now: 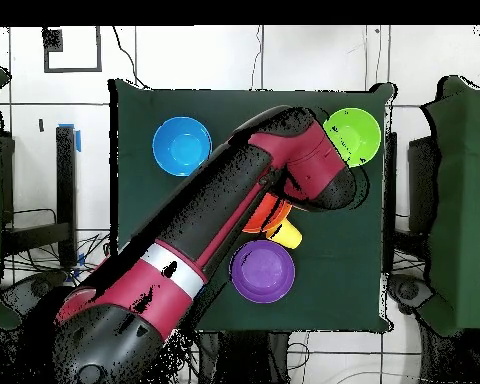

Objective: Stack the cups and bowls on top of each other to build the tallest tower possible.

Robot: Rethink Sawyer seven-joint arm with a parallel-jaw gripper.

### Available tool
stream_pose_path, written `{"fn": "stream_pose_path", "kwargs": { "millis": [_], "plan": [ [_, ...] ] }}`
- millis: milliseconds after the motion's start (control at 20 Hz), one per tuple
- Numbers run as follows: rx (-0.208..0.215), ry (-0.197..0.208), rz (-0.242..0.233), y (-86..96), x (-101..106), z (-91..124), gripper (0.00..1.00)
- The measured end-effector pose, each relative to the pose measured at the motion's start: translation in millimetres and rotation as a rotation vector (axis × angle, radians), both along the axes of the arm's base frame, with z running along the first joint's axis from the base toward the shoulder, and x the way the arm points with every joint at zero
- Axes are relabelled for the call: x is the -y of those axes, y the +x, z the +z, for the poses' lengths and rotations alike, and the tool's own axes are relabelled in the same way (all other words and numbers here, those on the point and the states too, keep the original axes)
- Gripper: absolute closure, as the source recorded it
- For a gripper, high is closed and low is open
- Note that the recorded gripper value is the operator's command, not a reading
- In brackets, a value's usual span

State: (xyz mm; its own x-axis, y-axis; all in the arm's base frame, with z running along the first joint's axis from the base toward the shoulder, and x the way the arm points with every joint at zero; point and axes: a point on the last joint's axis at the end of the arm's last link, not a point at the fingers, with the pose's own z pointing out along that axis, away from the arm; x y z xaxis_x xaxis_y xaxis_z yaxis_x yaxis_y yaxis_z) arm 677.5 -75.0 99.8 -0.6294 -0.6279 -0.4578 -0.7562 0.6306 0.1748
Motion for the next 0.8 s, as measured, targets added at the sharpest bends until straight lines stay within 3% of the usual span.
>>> {"fn": "stream_pose_path", "kwargs": {
  "millis": [450,800],
  "plan": [
    [0.0,-0.009,0.019,1.4,-11,3,0.0],
    [-0.005,-0.1,0.111,7.4,-43,29,0.0]
  ]
}}
